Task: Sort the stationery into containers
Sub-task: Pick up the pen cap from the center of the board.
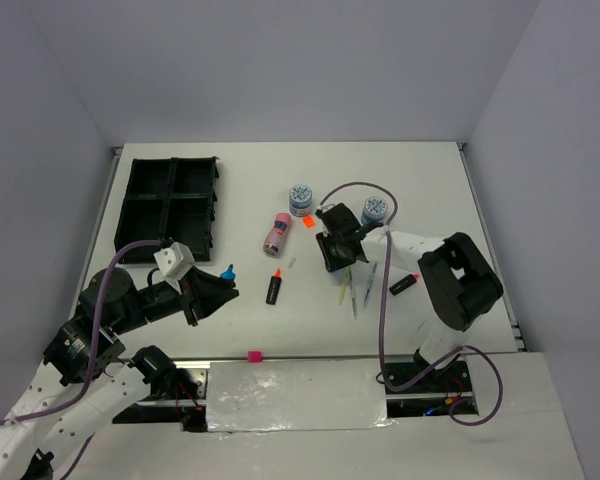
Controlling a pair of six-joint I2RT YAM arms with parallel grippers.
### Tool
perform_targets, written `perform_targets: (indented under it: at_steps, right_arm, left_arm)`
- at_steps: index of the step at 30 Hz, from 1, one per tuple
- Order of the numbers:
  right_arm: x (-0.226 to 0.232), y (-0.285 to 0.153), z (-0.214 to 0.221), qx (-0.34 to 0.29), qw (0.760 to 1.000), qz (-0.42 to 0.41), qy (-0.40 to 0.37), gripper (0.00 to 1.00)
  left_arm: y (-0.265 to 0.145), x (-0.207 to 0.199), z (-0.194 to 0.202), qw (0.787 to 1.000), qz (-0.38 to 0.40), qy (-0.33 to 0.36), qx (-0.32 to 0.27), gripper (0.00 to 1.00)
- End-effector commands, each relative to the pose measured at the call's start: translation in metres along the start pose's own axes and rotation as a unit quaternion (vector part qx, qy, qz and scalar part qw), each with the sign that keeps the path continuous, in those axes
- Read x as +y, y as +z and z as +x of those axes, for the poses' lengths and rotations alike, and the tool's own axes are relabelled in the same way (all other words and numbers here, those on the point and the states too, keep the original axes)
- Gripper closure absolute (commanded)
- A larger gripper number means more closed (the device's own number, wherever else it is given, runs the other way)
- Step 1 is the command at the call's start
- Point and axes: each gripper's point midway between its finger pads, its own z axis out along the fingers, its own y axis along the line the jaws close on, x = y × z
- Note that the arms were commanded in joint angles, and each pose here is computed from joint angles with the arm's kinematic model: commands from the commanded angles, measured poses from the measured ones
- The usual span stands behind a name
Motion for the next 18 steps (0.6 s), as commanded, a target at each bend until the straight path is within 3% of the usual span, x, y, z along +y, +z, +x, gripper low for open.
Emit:
perform_targets:
  at_steps: [1,4,7,10,14,16,18]
  right_arm:
    - [0.01,-0.007,-0.011,-0.017,1.0,0.003,-0.026,0.79]
    - [0.036,-0.034,-0.02,-0.05,0.997,-0.033,-0.056,0.84]
    - [0.082,-0.087,-0.032,-0.12,0.974,-0.124,-0.15,0.87]
    - [0.125,-0.158,-0.034,-0.205,0.917,-0.219,-0.265,0.9]
    - [0.145,-0.25,-0.041,-0.328,0.839,-0.276,-0.334,0.92]
    - [0.159,-0.285,-0.038,-0.366,0.795,-0.302,-0.378,0.92]
    - [0.165,-0.309,-0.034,-0.384,0.766,-0.31,-0.411,0.93]
  left_arm:
    - [-0.001,-0.004,-0.012,1.0,0.008,0.012,-0.022,1.0]
    - [0.0,-0.011,-0.012,0.999,0.026,-0.004,-0.02,1.0]
    - [0.006,-0.026,-0.012,0.997,0.07,-0.038,-0.011,1.0]
    - [0.009,-0.03,-0.021,0.994,0.072,-0.086,-0.004,1.0]
    - [0.007,-0.037,-0.049,0.987,0.062,-0.147,-0.01,1.0]
    - [0.015,-0.042,-0.054,0.978,0.072,-0.196,0.008,1.0]
    - [0.017,-0.059,-0.055,0.969,0.12,-0.214,0.041,1.0]
